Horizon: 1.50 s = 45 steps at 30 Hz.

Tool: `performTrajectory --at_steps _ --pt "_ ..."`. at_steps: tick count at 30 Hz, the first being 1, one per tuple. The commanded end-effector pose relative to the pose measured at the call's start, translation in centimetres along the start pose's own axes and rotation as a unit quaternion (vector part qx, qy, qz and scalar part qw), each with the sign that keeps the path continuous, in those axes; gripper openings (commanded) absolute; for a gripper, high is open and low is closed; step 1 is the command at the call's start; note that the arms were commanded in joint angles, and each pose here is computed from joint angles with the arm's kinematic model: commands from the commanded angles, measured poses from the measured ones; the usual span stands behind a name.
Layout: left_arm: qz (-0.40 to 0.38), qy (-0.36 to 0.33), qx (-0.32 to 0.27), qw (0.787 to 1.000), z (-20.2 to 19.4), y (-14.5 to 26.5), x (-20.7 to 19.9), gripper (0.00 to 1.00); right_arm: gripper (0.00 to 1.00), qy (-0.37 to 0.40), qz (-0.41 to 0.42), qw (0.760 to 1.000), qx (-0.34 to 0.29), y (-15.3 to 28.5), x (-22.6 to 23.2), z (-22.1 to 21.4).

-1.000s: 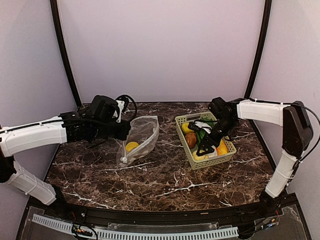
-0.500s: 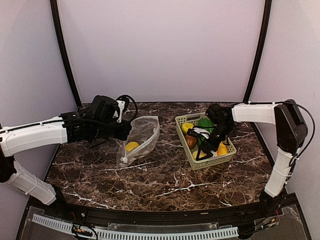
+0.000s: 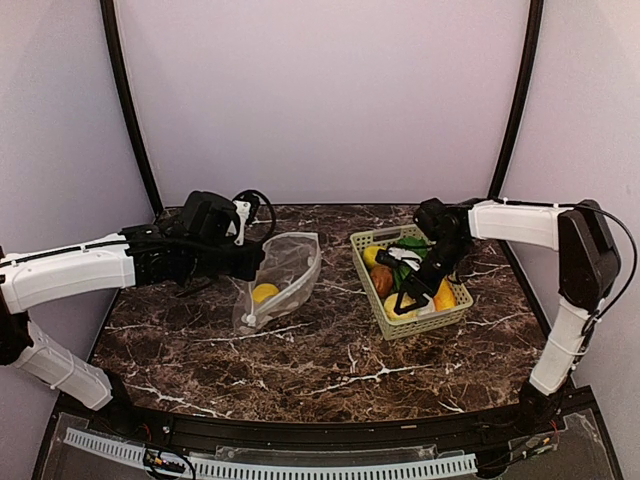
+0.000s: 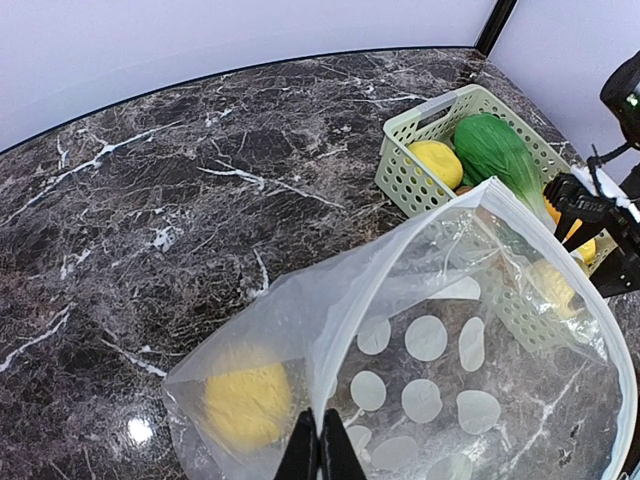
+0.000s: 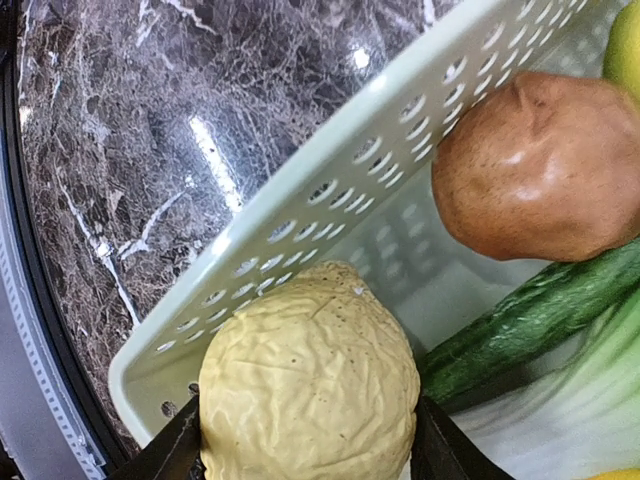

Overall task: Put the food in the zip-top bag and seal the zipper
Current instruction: Pick up the fake fruit from the bin, then place the fake fruit in the zipper food storage bag.

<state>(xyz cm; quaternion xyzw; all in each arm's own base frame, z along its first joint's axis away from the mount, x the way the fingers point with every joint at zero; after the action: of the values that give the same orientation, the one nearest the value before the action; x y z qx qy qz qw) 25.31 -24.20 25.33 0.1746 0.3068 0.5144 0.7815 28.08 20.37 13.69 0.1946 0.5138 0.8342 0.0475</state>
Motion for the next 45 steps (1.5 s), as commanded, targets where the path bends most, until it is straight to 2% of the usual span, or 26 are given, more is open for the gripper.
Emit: performTrajectory --at_steps 1,8,17,23,31,40,45 --pt "-0.002 0.004 0.005 1.000 -0.3 -0.4 0.2 0.01 0.54 0.026 -0.040 0.998 -0.031 4.0 0.9 1.9" --pt "-0.011 0.006 0.011 1.000 -0.3 -1.2 -0.3 0.01 0.53 0.059 -0.031 0.993 -0.094 7.3 2.1 4.8" --pt "-0.033 0.017 0.014 0.999 0.1 -2.1 -1.3 0.01 0.51 0.131 0.000 0.974 -0.183 11.2 5.3 10.3" --pt "-0.047 0.025 0.024 0.998 -0.1 -2.7 -1.8 0.01 0.51 0.201 -0.003 0.958 -0.203 11.4 8.7 13.7" --pt "-0.072 0.043 0.030 0.996 0.0 -2.3 -2.3 0.01 0.52 0.195 0.031 0.963 -0.182 7.6 9.5 16.9" --pt "-0.101 0.062 0.017 0.993 1.1 -0.3 -2.8 0.01 0.51 0.177 0.019 0.978 -0.105 2.1 8.6 17.6" --pt "-0.178 0.100 -0.014 0.979 2.3 1.9 -4.0 0.01 0.50 0.125 -0.004 0.987 -0.100 0.8 7.2 18.3"
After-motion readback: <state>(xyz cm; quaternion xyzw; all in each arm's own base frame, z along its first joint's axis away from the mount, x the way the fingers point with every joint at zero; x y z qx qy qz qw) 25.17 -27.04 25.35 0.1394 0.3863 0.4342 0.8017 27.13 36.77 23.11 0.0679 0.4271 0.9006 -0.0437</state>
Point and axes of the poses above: each gripper's point midway between its finger pads, its own y axis back along the fingers, its own x axis along the line the jaws close on, z = x × y, the point moved 7 cm from there along y, back along the fingers, and after that the axes turned 11 degrees about y, right-handed, at the moved point
